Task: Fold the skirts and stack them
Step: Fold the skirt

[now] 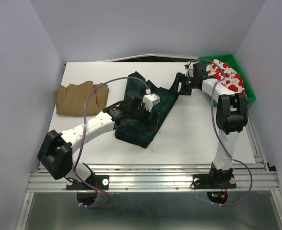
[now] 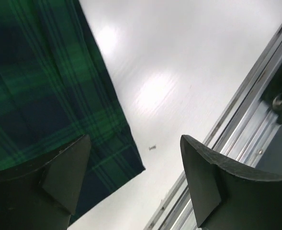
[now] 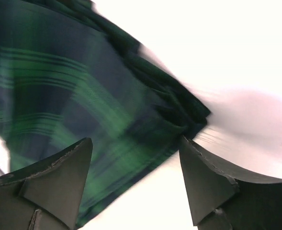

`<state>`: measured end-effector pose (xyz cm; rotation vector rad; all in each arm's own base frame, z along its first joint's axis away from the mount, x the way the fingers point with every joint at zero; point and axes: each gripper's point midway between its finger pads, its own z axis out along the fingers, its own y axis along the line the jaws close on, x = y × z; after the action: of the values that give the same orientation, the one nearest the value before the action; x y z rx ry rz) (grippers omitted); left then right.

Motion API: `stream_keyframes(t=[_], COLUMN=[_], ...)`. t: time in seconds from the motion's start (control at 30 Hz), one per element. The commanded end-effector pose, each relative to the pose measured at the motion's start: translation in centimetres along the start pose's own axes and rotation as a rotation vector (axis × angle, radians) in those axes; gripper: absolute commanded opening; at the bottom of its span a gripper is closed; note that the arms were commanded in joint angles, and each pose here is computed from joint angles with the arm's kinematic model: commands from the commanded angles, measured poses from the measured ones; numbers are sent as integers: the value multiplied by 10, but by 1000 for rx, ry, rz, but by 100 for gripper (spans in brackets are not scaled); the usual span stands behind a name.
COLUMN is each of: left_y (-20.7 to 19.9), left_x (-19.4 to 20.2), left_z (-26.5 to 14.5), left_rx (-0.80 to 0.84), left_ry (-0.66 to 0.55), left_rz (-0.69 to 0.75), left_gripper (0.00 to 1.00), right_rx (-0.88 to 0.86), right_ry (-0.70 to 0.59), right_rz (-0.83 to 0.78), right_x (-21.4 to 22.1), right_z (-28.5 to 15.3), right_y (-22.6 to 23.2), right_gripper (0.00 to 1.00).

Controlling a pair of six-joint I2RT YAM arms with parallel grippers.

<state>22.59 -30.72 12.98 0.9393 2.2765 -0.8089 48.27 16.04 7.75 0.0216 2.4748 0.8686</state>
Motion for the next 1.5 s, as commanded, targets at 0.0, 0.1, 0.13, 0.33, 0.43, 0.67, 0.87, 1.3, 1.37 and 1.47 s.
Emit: stream_keyframes(t=[0.0, 0.1, 0.13, 0.33, 0.43, 0.67, 0.87, 1.3, 1.37, 1.47], left_y=[-22, 1, 8, 103, 116, 139, 192, 158, 149, 150], left_x=[-74, -94, -91, -41, -11, 45, 53, 56, 72, 83], left_z=[-53, -77, -79, -79, -65, -20, 18, 3, -1, -4], left_rx=[-11, -101, -96, -82, -39, -18, -101, -15, -18, -47], left_ry=[-210, -293, -292, -162, -95, 84, 195, 172, 197, 216], left_rz=[101, 78, 42, -210, -292, -361, -318, -322, -345, -334], left_gripper=[90, 91, 91, 79, 71, 62, 55, 54, 51, 50], right_rx=[-152, -264, -295, -451, -464, -254, -139, -237, -268, -288], right_ry=[-201, -176, -154, 82, 162, 270, 348, 121, 16, -80], right_rz=[-172, -225, -232, -298, -285, -262, -230, -434, -501, -604], right_x=[-79, -73, -66, 18, 48, 94, 138, 43, 2, -36], right_z=[-67, -72, -70, -30, -7, 53, 51, -6, -15, -22], right_y=[80, 124, 134, 180, 175, 94, 50, 131, 160, 182], right_gripper=[79, 77, 76, 73, 70, 66, 65, 65, 65, 67])
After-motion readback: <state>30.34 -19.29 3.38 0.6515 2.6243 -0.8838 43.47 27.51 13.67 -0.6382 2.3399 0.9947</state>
